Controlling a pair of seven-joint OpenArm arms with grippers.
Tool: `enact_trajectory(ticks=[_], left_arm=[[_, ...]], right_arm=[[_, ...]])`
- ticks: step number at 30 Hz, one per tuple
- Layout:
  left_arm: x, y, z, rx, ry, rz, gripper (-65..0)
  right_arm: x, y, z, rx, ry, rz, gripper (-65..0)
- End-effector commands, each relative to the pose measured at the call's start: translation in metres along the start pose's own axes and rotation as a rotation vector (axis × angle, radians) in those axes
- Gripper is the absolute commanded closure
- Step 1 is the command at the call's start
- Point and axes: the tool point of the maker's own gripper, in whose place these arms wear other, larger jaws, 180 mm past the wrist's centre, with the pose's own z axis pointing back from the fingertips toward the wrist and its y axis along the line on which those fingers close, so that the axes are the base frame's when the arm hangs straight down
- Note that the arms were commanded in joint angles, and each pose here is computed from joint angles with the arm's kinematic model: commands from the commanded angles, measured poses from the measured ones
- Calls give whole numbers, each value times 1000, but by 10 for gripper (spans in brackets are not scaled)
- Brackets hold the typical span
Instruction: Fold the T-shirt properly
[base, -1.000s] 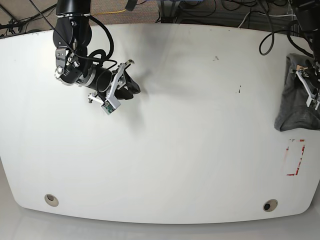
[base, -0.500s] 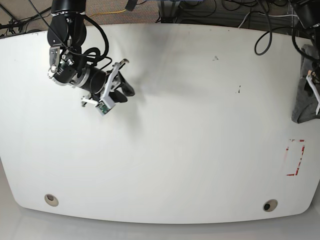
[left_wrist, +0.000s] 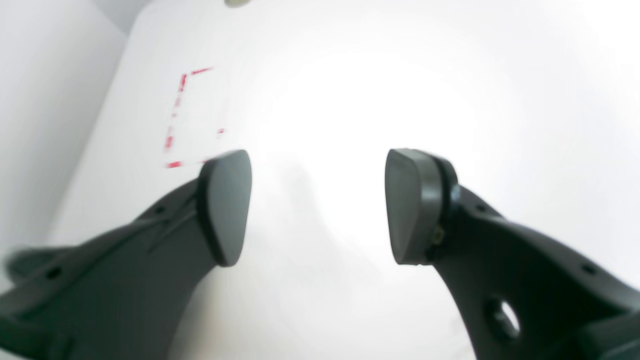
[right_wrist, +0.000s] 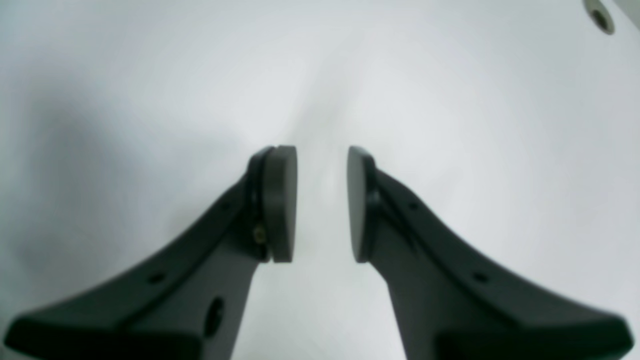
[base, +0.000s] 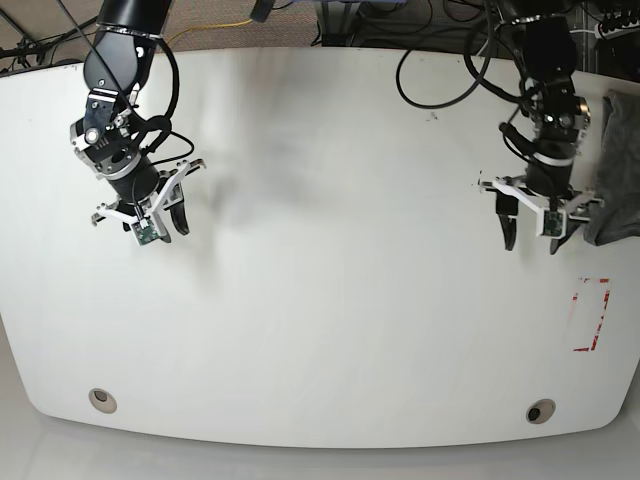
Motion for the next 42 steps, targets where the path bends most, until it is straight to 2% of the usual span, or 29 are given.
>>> enact_trajectory(ticks=[1, 3, 4, 8, 12, 14, 17, 21, 28, 33, 40, 42], left_arm=[[3, -15, 11, 1, -68, 38, -375], [-9, -37, 21, -24, -54, 70, -374], [-15, -44, 26, -34, -40, 77, -374], [-39, -70, 60, -76, 27, 104, -374], [-60, -88, 109, -98, 117, 138, -374], [-72, -94, 136, -101, 180, 160, -374], [-97, -103, 173, -119, 289, 174, -372], [-121, -127, 219, -193, 420, 190, -372], [-158, -140, 292, -240, 635, 201, -372], [-208, -143, 337, -279, 804, 185, -372], [-293, -154, 348, -329, 965, 167, -372], [-312, -155, 346, -321, 992, 174, -372]], right_arm=[[4, -7, 7, -39, -112, -36, -166], [-4, -7, 11, -47, -155, -70, -166], [-13, -4, 14, -44, -146, -83, -166], [-52, 1, 37, -58, -54, -109, -165], [-91, 17, 70, -44, 1, -203, -165], [-109, 23, 90, -40, 22, -262, -165], [-128, 33, 114, -26, 66, -297, -165], [-152, 42, 151, -35, 122, -354, -165], [-203, 68, 212, -32, 276, -456, -163], [-263, 110, 245, 17, 466, -550, -160], [-336, 163, 247, 58, 586, -664, -160], [-345, 177, 239, 73, 584, -706, -160]])
